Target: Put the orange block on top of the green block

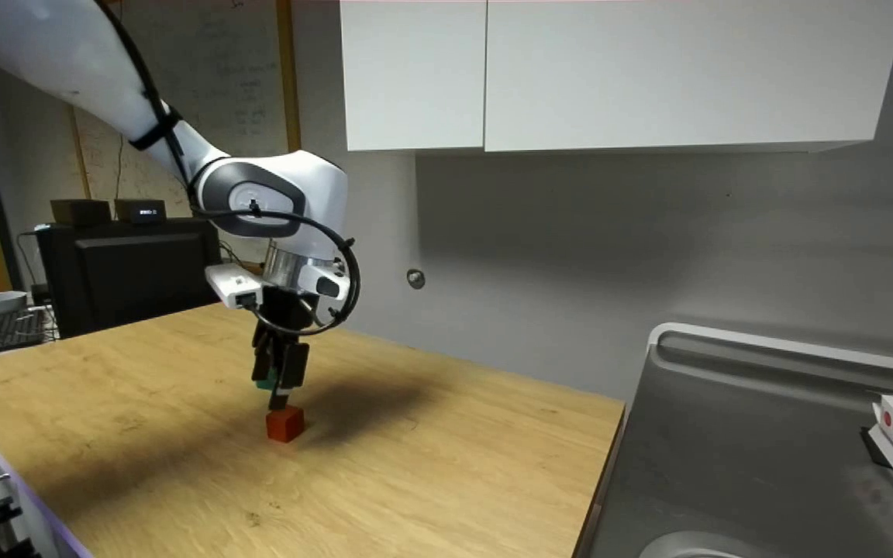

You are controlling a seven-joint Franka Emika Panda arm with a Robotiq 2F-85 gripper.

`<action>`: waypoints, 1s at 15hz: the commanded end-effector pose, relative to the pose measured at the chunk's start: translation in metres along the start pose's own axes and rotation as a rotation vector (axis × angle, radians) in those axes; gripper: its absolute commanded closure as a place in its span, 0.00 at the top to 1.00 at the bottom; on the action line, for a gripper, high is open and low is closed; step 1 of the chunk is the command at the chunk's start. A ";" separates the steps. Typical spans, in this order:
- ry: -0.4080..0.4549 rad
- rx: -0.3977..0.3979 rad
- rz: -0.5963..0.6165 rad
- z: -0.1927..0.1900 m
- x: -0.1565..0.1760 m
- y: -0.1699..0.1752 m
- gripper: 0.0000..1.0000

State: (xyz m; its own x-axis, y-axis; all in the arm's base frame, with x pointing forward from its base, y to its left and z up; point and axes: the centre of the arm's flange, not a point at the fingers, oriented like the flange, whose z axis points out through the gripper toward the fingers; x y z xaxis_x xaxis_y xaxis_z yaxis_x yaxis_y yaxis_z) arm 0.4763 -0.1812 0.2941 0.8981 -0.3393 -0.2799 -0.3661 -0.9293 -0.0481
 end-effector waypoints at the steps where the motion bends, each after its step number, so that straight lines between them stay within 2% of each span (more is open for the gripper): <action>1: -0.070 0.029 0.002 0.017 0.013 -0.007 1.00; 9: -0.118 0.052 -0.026 0.028 0.046 -0.023 1.00; 15: -0.161 0.066 -0.014 0.044 0.060 -0.017 1.00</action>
State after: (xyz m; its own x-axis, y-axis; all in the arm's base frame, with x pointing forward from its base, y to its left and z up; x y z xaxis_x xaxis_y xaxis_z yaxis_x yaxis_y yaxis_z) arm 0.5157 -0.1709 0.2407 0.8596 -0.3128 -0.4039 -0.3744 -0.9237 -0.0814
